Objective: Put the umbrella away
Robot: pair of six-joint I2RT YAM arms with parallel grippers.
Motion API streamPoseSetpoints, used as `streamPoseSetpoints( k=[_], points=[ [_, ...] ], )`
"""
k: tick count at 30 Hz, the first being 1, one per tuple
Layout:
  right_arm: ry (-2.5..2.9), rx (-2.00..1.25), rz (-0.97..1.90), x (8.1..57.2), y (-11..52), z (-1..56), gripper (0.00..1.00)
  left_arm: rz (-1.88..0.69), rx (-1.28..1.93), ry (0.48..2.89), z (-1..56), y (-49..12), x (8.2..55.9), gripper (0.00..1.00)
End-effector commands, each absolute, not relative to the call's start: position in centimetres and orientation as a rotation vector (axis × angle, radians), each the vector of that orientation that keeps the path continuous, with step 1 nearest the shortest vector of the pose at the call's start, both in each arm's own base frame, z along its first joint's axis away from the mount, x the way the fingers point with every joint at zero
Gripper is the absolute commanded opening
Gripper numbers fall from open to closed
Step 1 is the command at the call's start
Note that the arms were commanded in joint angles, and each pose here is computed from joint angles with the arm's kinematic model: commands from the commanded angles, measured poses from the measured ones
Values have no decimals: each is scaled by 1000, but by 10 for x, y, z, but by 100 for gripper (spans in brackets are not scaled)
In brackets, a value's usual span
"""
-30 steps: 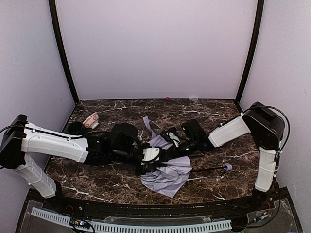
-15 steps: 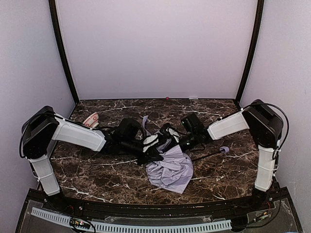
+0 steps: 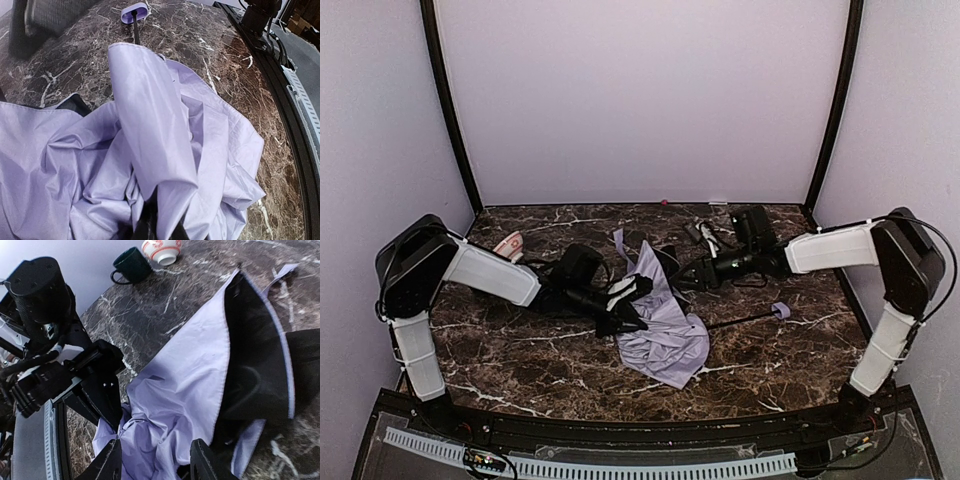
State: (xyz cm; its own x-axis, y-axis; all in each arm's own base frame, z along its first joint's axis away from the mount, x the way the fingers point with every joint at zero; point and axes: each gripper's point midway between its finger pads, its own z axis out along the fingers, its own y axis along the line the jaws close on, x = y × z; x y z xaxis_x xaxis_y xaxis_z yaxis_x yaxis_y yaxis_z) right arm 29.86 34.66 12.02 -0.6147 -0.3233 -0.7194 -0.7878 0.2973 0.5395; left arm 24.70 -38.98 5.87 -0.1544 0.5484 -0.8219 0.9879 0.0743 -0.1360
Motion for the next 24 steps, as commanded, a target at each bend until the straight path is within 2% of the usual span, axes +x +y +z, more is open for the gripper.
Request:
streamPoseSetpoints(
  k=[1, 5, 10, 13, 16, 18, 22, 24],
  points=[
    [2032, -926, 1088, 307, 319, 152, 49, -1006, 1539, 2052, 6, -356, 229, 0],
    [1913, -1010, 895, 280, 305, 173, 51, -1075, 1503, 2070, 8, -357, 232, 0],
    [1667, -1353, 565, 217, 318, 152, 57, -1094, 1509, 2069, 10, -358, 231, 0],
    [1822, -1190, 568, 236, 306, 153, 60, -1087, 1506, 2069, 11, -358, 233, 0],
    [2003, -1001, 800, 246, 295, 145, 59, -1076, 1500, 2070, 13, -358, 235, 1],
    [2104, -943, 834, 244, 289, 125, 59, -1047, 1490, 2071, 14, -358, 239, 9],
    [2162, -853, 980, 229, 291, 103, 59, -950, 1417, 2056, 26, -359, 257, 38],
    [2164, -836, 1072, 222, 297, 98, 57, -912, 1364, 2003, 44, -361, 267, 45]
  ],
)
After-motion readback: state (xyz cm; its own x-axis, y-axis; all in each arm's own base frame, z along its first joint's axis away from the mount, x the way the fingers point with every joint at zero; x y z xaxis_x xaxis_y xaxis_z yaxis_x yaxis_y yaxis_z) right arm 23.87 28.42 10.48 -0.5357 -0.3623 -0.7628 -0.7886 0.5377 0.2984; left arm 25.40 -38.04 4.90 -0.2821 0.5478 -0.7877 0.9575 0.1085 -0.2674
